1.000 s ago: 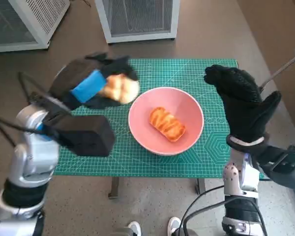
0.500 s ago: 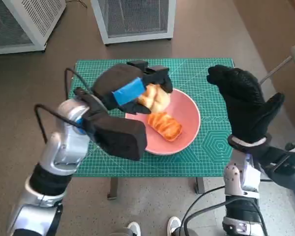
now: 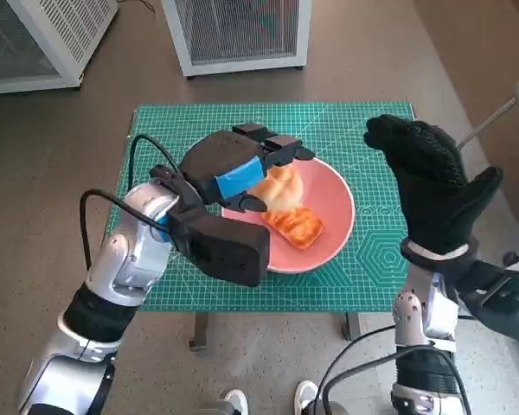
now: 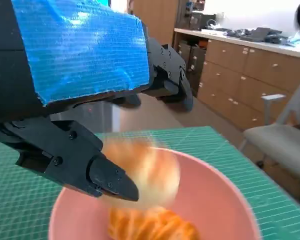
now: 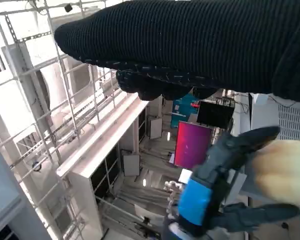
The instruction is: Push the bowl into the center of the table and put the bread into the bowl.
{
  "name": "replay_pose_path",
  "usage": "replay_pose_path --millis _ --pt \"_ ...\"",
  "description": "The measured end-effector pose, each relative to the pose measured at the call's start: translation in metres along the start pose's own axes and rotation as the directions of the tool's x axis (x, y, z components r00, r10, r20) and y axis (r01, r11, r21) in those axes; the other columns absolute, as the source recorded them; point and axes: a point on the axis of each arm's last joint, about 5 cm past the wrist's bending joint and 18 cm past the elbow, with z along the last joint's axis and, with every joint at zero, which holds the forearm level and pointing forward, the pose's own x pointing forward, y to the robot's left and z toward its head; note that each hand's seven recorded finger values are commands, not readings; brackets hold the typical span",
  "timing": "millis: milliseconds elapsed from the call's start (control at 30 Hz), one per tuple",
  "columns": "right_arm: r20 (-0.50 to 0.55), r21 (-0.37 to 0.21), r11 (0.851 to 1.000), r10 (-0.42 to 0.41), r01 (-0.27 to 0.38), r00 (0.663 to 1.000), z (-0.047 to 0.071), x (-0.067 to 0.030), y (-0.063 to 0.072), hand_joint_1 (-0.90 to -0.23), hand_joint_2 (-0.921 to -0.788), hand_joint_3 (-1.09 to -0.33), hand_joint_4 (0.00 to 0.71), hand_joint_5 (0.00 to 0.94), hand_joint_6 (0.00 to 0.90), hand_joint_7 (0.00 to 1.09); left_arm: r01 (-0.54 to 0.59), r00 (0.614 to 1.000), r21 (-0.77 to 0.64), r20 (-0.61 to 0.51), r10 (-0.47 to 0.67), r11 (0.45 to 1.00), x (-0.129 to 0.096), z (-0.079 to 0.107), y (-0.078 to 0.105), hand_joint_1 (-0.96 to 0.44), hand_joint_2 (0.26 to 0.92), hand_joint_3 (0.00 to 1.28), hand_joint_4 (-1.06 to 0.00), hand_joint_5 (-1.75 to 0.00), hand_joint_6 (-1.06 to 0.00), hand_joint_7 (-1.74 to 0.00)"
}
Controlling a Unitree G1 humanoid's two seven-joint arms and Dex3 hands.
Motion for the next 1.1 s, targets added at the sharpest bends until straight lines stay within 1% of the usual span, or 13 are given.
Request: replay_pose_path --millis 133,300,567,800,967,1033,1100 --pt "-0.005 -0.006 1.0 0.001 -0.001 1.0 0.0 0.0003 0.001 -0.423 -0.921 -0.468 0.38 0.006 0.146 0.6 -0.008 1.0 -0.001 0.002 0.008 1.0 -0.001 -0.002 -0.003 -0.49 0.885 0.02 -0.08 0.0 -0.19 -0.14" --pt "-0.007 -0.008 1.0 0.001 -0.001 1.0 0.0 0.0003 0.001 -0.424 -0.921 -0.467 0.38 0.005 0.147 0.6 -0.018 1.0 -0.034 0.0 0.018 0.999 -0.003 -0.004 -0.006 -0.51 0.901 0.02 -0.07 0.0 -0.19 -0.13" --pt "-0.009 -0.007 1.0 0.001 -0.001 1.0 -0.001 0.0002 0.001 -0.429 -0.921 -0.464 0.381 0.005 0.147 0.6 -0.052 0.999 -0.157 0.003 0.053 0.986 -0.009 -0.007 -0.006 -0.5 0.904 0.01 -0.07 0.0 -0.2 -0.11" --pt "-0.011 -0.006 1.0 0.0 0.0 1.0 -0.001 0.0003 0.001 -0.429 -0.921 -0.465 0.381 0.004 0.144 0.6 -0.101 0.994 -0.265 0.012 0.108 0.959 -0.021 -0.01 0.001 -0.48 0.904 0.01 -0.07 0.0 -0.21 -0.1" --pt "-0.022 -0.005 1.0 -0.003 0.003 1.0 0.0 0.0016 0.0 -0.429 -0.921 -0.467 0.382 0.004 0.14 0.6 -0.166 0.982 -0.371 0.021 0.187 0.914 -0.032 -0.015 0.009 -0.47 0.904 0.0 -0.07 0.0 -0.21 -0.09" --pt "-0.023 -0.008 1.0 -0.003 0.003 1.0 0.001 0.0033 0.0 -0.429 -0.921 -0.468 0.382 0.004 0.14 0.6 -0.198 0.973 -0.427 0.027 0.231 0.883 -0.036 -0.018 0.012 -0.47 0.91 0.01 -0.07 0.0 -0.22 -0.1" --pt "-0.02 -0.011 1.0 0.0 0.0 1.0 0.002 0.0066 -0.001 -0.427 -0.921 -0.469 0.382 0.004 0.141 0.6 -0.24 0.954 -0.494 0.041 0.298 0.835 -0.04 -0.021 0.012 -0.48 0.915 0.03 -0.07 0.0 -0.24 -0.11"
